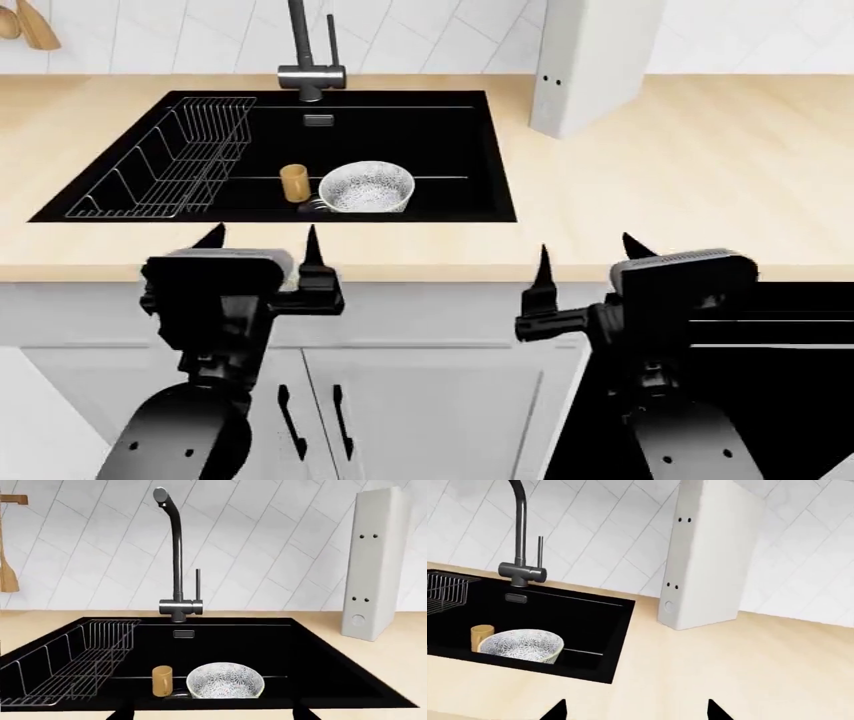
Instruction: Pick the cup and bowl from the sink and place them on the counter for drying.
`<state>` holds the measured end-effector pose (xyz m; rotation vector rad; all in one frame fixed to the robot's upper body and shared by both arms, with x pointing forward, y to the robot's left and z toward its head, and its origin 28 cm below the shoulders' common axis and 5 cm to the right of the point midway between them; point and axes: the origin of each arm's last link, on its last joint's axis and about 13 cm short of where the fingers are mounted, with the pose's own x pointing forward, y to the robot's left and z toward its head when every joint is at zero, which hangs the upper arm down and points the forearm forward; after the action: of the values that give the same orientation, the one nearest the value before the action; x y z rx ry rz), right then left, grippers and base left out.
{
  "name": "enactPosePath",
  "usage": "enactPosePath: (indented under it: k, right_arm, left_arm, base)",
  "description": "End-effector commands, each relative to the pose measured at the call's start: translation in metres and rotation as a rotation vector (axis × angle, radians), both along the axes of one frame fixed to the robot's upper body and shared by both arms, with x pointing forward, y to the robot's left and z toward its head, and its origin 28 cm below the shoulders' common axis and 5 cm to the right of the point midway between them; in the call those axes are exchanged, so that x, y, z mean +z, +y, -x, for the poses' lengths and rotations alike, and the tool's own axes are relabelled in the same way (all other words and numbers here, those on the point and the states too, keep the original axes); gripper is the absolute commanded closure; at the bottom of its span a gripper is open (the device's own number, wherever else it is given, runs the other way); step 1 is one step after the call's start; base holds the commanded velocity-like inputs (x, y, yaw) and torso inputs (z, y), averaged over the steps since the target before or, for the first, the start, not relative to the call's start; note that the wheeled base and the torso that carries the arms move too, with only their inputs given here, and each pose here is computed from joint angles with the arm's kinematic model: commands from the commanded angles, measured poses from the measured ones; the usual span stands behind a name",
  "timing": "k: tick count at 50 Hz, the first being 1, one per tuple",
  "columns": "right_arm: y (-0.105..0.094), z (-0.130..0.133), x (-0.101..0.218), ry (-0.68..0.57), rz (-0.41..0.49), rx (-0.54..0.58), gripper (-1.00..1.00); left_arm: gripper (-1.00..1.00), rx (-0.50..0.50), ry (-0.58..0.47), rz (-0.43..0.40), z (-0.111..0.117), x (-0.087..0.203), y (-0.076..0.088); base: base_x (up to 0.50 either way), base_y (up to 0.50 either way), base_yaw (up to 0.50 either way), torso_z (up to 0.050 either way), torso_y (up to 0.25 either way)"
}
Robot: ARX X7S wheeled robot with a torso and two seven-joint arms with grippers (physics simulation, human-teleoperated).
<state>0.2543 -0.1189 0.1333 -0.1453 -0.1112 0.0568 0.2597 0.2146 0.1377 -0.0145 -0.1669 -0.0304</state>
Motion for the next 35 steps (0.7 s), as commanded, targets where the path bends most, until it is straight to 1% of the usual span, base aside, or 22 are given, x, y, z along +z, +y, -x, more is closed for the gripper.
enactPosePath:
  k: [1, 2, 3, 6, 7, 8, 10, 12, 15, 17, 18, 21, 22, 24, 26, 27, 29, 30, 31, 35]
  right_arm:
    - [-0.015, -0.01, 0.075, -0.062, 0.031, 0.05, -1.0]
    - [-0.017, -0.012, 0.082, -0.05, 0.044, 0.069, -1.0]
    - [-0.017, -0.013, 0.085, -0.043, 0.05, 0.076, -1.0]
    - [-0.022, -0.016, 0.096, -0.042, 0.05, 0.081, -1.0]
    - [-0.023, -0.017, 0.098, -0.038, 0.062, 0.081, -1.0]
    - [-0.025, -0.018, 0.104, -0.041, 0.073, 0.081, -1.0]
    - [-0.026, -0.021, 0.112, -0.044, 0.076, 0.091, -1.0]
    - [-0.027, -0.024, 0.117, -0.043, 0.083, 0.094, -1.0]
    - [-0.029, -0.029, 0.124, -0.038, 0.053, 0.116, -1.0]
    - [-0.029, -0.031, 0.126, -0.043, 0.025, 0.135, -1.0]
    - [-0.029, -0.032, 0.126, -0.026, 0.027, 0.13, -1.0]
    - [-0.029, -0.032, 0.13, -0.023, 0.026, 0.144, -1.0]
    - [-0.03, -0.032, 0.131, -0.016, 0.019, 0.15, -1.0]
    - [-0.031, -0.033, 0.133, -0.012, 0.006, 0.158, -1.0]
    - [-0.031, -0.033, 0.134, -0.007, 0.013, 0.157, -1.0]
    - [-0.031, -0.033, 0.133, 0.012, 0.034, 0.169, -1.0]
    - [-0.031, -0.033, 0.134, -0.015, 0.018, 0.186, -1.0]
    - [-0.031, -0.034, 0.13, 0.015, 0.046, 0.199, -1.0]
    - [-0.032, -0.034, 0.128, 0.033, 0.05, 0.189, -1.0]
    - [-0.031, -0.033, 0.125, 0.031, 0.042, 0.198, -1.0]
  left_arm:
    - [-1.0, -0.057, -0.054, -0.013, -0.01, 0.069, 0.01]
    - [-1.0, -0.061, -0.039, 0.006, -0.015, 0.075, 0.014]
    - [-1.0, -0.064, -0.036, 0.007, -0.017, 0.078, 0.013]
    - [-1.0, -0.042, -0.015, 0.014, -0.03, 0.088, 0.019]
    - [-1.0, -0.024, -0.024, 0.039, -0.032, 0.091, 0.021]
    - [-1.0, -0.013, -0.003, 0.066, -0.037, 0.097, 0.023]
    - [-1.0, -0.023, -0.006, 0.035, -0.042, 0.103, 0.024]
    - [-1.0, -0.026, -0.01, 0.021, -0.045, 0.109, 0.025]
    - [-1.0, -0.037, -0.016, -0.011, -0.051, 0.122, 0.026]
    - [-1.0, -0.039, -0.017, -0.022, -0.055, 0.128, 0.027]
    - [-1.0, -0.043, -0.015, -0.021, -0.055, 0.13, 0.027]
    - [-1.0, -0.047, -0.012, -0.04, -0.057, 0.132, 0.028]
    - [-1.0, -0.045, -0.011, -0.049, -0.057, 0.132, 0.025]
    - [-1.0, -0.044, -0.002, -0.063, -0.059, 0.132, 0.029]
    - [-1.0, -0.042, -0.004, -0.07, -0.058, 0.132, 0.029]
    - [-1.0, -0.047, -0.001, -0.07, -0.057, 0.133, 0.029]
    - [-1.0, -0.049, 0.001, -0.07, -0.056, 0.132, 0.026]
    - [-1.0, -0.053, 0.002, -0.075, -0.056, 0.132, 0.029]
    - [-1.0, -0.055, 0.003, -0.079, -0.056, 0.132, 0.03]
    - [-1.0, -0.05, 0.005, -0.082, -0.056, 0.133, 0.032]
  base:
    - [0.0, 0.0, 0.0, 0.0, 0.0]
    - [0.0, 0.0, 0.0, 0.0, 0.0]
    - [0.0, 0.0, 0.0, 0.0, 0.0]
    - [0.0, 0.0, 0.0, 0.0, 0.0]
    - [0.0, 0.0, 0.0, 0.0, 0.0]
    - [0.0, 0.0, 0.0, 0.0, 0.0]
    - [0.0, 0.0, 0.0, 0.0, 0.0]
    - [0.0, 0.0, 0.0, 0.0, 0.0]
    - [0.0, 0.0, 0.0, 0.0, 0.0]
    - [0.0, 0.0, 0.0, 0.0, 0.0]
    - [0.0, 0.0, 0.0, 0.0, 0.0]
    - [0.0, 0.0, 0.0, 0.0, 0.0]
    - [0.0, 0.0, 0.0, 0.0, 0.0]
    - [0.0, 0.0, 0.0, 0.0, 0.0]
    - [0.0, 0.0, 0.0, 0.0, 0.0]
    - [0.0, 0.0, 0.0, 0.0, 0.0]
    - [0.0, 0.0, 0.0, 0.0, 0.0]
    - [0.0, 0.0, 0.0, 0.0, 0.0]
    - [0.04, 0.0, 0.0, 0.0, 0.0]
    - [0.2, 0.0, 0.0, 0.0, 0.0]
